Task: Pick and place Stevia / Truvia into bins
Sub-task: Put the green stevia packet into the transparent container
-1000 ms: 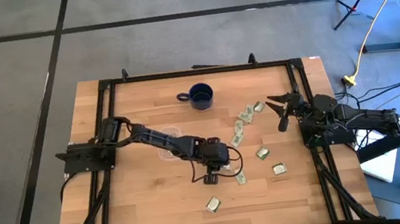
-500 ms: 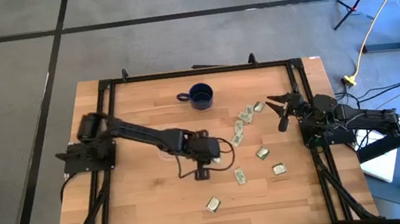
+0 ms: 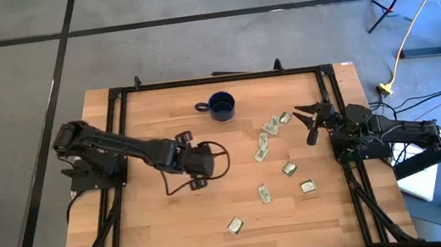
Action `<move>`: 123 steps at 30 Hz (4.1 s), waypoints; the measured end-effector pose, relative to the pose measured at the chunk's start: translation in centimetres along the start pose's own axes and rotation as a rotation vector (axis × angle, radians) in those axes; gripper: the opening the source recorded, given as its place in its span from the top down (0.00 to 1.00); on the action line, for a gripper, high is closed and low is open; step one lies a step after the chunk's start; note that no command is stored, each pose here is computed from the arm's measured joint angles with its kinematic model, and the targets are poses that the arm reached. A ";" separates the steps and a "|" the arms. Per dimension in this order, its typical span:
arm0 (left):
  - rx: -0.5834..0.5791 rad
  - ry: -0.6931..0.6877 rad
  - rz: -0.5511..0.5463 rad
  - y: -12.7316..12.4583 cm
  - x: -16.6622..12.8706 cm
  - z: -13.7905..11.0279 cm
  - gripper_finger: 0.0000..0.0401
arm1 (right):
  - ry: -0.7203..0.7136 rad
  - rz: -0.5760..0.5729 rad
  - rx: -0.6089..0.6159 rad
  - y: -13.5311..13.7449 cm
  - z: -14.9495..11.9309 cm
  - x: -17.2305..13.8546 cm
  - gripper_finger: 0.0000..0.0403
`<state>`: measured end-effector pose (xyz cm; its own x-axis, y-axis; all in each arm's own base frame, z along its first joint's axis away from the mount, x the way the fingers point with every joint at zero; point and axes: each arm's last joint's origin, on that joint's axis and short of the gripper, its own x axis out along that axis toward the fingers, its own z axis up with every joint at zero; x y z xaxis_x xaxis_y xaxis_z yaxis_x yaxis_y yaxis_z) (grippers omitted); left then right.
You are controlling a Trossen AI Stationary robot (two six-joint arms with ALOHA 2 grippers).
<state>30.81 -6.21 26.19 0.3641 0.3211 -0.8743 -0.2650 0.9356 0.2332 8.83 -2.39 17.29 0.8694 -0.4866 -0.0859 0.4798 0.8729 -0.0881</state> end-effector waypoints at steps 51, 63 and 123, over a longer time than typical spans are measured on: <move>0.419 -0.246 -0.482 -11.8 6.3 1.7 0.78 | -0.002 -0.001 0.003 0.0 0.0 0.0 0.73; 0.467 -0.190 -0.516 -15.5 8.5 0.8 0.84 | -0.002 0.000 0.003 0.0 0.0 0.0 0.73; 0.012 0.111 0.076 1.3 3.3 -6.4 0.96 | -0.001 0.000 0.002 0.0 0.0 0.0 0.73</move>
<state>25.96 -4.87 20.86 0.2418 0.3738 -0.8954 -0.2770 0.9110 0.3055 8.83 -2.39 17.30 0.8694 -0.4868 -0.0845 0.4804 0.8729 -0.0857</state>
